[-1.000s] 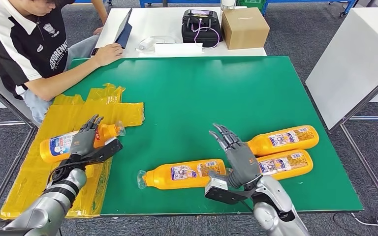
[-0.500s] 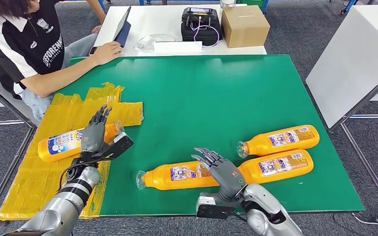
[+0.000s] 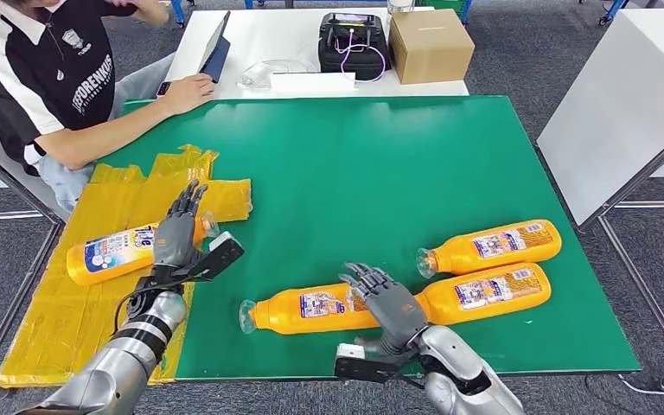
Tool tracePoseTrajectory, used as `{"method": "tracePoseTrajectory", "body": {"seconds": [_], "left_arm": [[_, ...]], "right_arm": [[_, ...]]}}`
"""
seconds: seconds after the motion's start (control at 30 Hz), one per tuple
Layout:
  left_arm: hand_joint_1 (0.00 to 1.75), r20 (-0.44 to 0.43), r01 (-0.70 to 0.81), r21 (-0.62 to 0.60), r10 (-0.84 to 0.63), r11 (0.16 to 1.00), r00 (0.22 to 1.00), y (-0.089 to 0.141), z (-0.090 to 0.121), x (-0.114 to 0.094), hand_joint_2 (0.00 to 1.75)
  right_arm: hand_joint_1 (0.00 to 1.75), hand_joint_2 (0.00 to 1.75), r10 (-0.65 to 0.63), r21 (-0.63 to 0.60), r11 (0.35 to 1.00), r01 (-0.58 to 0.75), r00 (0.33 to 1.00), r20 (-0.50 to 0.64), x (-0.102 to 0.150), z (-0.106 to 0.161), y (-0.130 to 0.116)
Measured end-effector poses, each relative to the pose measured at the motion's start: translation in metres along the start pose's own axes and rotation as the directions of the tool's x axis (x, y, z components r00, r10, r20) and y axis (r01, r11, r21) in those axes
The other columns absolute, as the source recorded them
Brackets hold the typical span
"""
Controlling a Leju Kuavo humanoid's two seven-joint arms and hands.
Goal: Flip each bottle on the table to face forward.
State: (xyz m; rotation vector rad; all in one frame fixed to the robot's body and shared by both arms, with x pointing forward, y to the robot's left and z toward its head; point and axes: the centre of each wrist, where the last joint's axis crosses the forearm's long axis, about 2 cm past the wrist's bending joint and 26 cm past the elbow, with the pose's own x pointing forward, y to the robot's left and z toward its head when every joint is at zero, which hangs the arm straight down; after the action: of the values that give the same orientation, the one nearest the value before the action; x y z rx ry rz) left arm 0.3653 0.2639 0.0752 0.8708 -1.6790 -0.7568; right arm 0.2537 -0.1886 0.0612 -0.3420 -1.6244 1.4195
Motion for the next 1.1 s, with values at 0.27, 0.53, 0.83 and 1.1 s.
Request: {"method": "tracePoseTrajectory", "body": {"seconds": [0.27,0.53,0.83,1.1], "left_arm": [[0.0,0.153,-0.163,0.08,0.149,0.983,0.977,0.004,0.003,0.049,1.75],[0.0,0.313,-0.337,0.199,0.266,0.92,0.912,0.028,0.009,0.086,1.75],[0.0,0.422,-0.453,0.217,0.336,0.865,0.842,0.043,0.012,0.109,1.75],[0.0,0.506,-0.521,0.204,0.366,0.829,0.781,0.051,0.016,0.133,1.75]], "right_arm": [[0.0,1.75,0.197,-0.015,0.98,-0.201,0.971,-0.136,0.013,-0.014,0.014],[0.0,1.75,0.224,0.004,0.974,-0.226,0.96,-0.168,0.017,-0.023,0.018],[1.68,1.75,0.18,0.068,0.983,-0.171,0.968,-0.174,0.006,-0.033,0.016],[1.75,1.75,0.168,0.133,0.981,-0.142,0.964,-0.206,-0.016,-0.042,0.013]]}}
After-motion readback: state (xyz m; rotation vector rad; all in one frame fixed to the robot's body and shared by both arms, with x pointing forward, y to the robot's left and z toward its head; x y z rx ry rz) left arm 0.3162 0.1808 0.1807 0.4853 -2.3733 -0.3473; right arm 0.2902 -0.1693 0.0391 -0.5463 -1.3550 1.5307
